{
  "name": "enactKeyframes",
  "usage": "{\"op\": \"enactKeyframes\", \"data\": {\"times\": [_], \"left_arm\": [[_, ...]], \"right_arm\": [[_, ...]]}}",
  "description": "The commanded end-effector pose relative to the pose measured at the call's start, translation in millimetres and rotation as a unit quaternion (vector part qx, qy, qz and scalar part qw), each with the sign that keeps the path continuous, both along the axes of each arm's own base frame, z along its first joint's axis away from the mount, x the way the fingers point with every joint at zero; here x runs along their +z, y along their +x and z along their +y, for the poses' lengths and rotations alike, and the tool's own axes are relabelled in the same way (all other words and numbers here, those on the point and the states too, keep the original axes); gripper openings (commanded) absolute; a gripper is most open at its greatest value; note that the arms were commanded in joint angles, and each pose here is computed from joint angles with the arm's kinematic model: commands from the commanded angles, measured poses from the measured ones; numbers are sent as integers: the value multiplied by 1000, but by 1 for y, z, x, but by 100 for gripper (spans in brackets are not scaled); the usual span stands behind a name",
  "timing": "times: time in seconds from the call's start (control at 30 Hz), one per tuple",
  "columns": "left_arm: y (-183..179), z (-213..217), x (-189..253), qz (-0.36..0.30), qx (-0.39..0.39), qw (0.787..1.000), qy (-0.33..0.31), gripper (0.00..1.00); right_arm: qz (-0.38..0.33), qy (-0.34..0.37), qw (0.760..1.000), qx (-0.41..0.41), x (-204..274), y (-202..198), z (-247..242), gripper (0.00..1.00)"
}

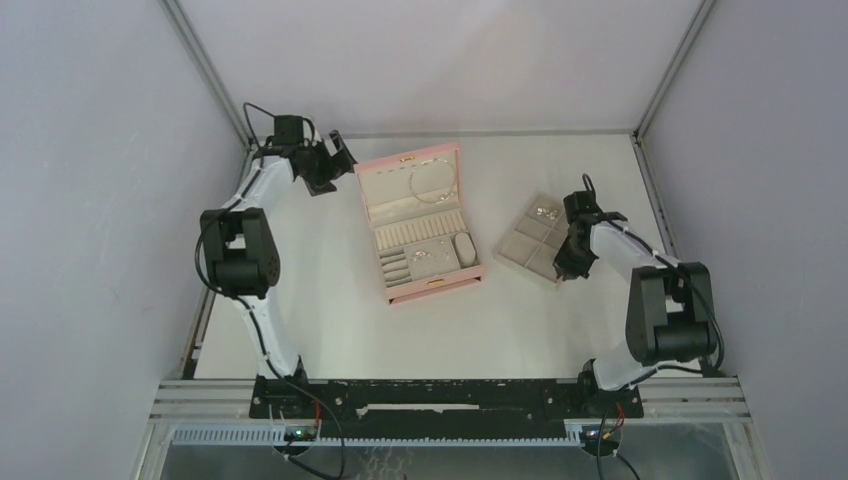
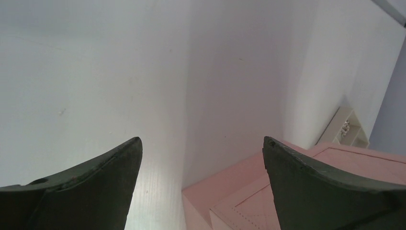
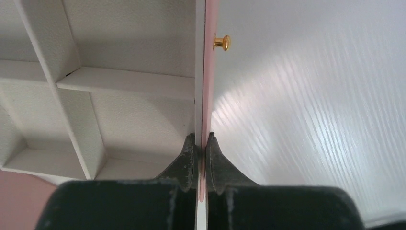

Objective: Organize the mixed jewelry
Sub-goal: Pick up the compartment layer from the center of the board, then adjust the jewelry box at the center of the board.

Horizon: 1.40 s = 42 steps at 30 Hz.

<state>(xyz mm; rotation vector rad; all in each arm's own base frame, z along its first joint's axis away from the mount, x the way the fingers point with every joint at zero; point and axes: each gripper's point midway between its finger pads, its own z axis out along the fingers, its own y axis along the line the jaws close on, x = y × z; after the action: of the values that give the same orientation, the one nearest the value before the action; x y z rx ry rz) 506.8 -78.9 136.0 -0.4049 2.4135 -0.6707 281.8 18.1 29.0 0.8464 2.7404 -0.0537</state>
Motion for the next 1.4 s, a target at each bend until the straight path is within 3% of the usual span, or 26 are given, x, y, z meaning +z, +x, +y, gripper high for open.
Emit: {"op": "enactKeyframes", "data": {"times": [0.0,0.23,0.73,1.0,1.37], "left_arm": [[-1,-29,1,-13,-48,999,-14,100],[-31,-40,-31,27,-51,998,-37,100],[-69,-35,-68,79,-43,995,-43,100],[-70,1,-68,87,4,996,-36,100],[-68,6,-62,86,1,996,-29,100]], "right_arm": [[9,-31,999,-40,21,-34,-10,0],[36,-36,997,-62,29,-78,1,0],[69,22,997,4,26,-148,65,0],[85,49,991,86,32,-183,94,0],[74,73,982,156,39,-197,112,0]]}}
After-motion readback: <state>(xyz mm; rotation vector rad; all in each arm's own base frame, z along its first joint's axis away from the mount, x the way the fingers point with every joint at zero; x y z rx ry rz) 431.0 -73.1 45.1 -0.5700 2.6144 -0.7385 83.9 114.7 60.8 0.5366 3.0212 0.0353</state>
